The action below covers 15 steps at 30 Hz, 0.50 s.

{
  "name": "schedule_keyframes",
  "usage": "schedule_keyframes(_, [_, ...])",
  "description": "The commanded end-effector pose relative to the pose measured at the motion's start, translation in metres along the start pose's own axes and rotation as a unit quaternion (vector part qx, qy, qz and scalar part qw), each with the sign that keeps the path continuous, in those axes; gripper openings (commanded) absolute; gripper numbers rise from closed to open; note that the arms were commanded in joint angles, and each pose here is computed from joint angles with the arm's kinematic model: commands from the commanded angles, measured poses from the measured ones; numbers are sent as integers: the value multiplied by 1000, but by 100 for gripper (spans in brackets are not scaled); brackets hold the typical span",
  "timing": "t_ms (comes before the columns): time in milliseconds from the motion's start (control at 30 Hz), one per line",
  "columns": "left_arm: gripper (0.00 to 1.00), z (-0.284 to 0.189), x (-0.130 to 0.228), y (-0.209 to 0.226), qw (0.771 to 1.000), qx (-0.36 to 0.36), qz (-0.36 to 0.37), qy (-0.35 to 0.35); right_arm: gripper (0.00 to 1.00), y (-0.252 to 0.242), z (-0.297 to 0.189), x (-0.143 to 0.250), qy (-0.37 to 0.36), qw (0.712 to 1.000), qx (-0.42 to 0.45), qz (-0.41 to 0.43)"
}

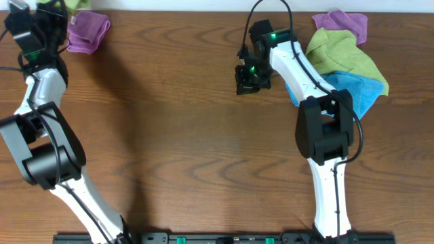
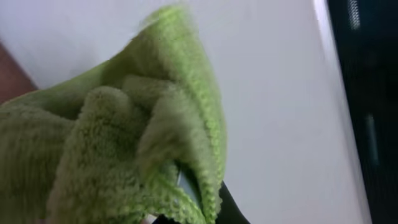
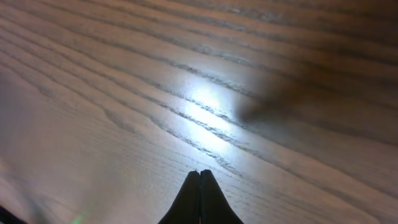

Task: Fold the cloth
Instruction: 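Carry the bundle with the left gripper onto the purple cloth and release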

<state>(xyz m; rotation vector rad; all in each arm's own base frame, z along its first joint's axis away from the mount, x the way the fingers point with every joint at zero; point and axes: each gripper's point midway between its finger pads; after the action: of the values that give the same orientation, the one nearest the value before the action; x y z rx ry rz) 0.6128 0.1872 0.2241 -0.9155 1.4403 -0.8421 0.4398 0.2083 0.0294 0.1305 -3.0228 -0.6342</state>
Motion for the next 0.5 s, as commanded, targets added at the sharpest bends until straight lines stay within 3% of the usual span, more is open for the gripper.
schedule_keyframes(0, [6,12,-5,29,999,10,-40,1,1,8,3,1,4,1000,-3,-16])
schedule_keyframes(467, [6,47,26,65,994,36,-64,83,1,22,11,10,14,999,10,-35])
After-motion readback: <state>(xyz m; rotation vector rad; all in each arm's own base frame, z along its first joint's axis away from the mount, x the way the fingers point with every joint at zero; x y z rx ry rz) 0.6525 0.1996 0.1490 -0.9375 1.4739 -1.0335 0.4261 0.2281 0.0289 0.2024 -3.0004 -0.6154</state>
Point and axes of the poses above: each gripper's point midway between its finger pads, its own z axis out along the fingers, its own y axis along the line the jaws close on, x = y × z, and after that the axes turned 2 degrees about z, right-handed
